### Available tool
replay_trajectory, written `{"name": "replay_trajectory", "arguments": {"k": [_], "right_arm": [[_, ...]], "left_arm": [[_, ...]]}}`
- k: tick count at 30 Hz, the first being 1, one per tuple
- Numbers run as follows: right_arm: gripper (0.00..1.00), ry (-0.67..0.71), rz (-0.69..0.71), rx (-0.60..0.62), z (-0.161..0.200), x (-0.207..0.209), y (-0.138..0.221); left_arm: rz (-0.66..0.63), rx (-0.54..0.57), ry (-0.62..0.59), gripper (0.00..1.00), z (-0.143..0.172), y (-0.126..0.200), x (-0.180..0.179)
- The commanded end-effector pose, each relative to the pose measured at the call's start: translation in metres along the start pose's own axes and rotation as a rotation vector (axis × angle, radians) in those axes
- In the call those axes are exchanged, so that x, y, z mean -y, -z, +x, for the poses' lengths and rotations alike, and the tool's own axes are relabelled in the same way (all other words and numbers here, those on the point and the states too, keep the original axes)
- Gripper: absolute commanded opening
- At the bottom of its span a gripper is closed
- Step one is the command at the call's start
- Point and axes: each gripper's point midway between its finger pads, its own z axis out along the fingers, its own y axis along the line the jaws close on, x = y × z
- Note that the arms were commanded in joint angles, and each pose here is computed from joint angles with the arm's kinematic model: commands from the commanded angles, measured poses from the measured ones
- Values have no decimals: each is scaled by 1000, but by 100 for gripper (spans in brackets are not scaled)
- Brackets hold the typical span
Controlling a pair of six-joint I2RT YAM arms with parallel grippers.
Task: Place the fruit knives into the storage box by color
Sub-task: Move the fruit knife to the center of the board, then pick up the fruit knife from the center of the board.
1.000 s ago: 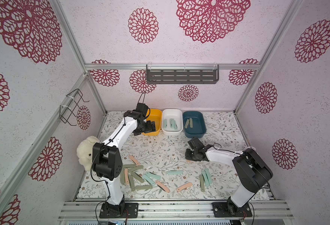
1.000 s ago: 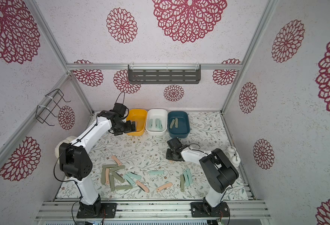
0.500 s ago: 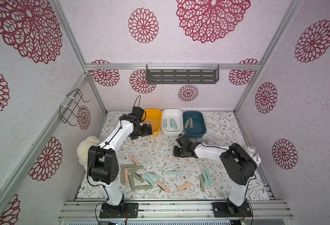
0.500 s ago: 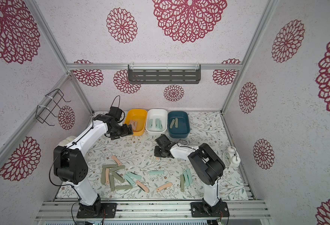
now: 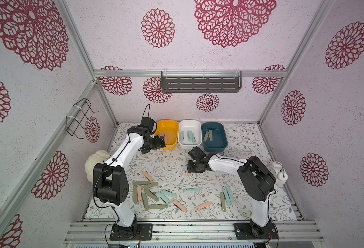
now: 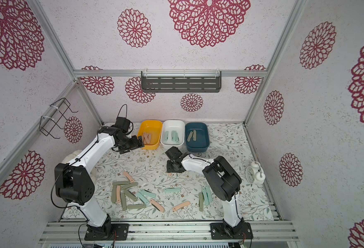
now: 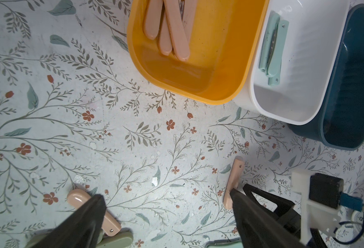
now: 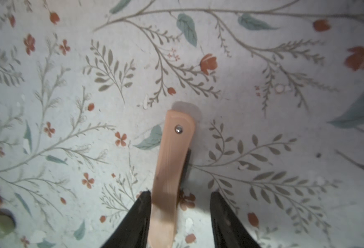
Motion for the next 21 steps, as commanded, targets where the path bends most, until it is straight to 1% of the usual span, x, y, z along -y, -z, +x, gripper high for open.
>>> {"name": "replay_trajectory", "arguments": {"k": [1, 6, 14, 21], "right_arm": [[53, 32, 115, -50, 17, 12, 5], [51, 75, 171, -77, 23, 12, -6], [48, 106, 182, -105, 24, 3, -22], [41, 131, 196, -122, 26, 5, -24]], "left_arm": [[14, 22, 1, 97, 0, 4, 0], [11, 29, -3, 97, 0, 4, -5], [19, 39, 0, 97, 1, 8, -12], [28, 38, 6, 97, 2, 6, -15]]}}
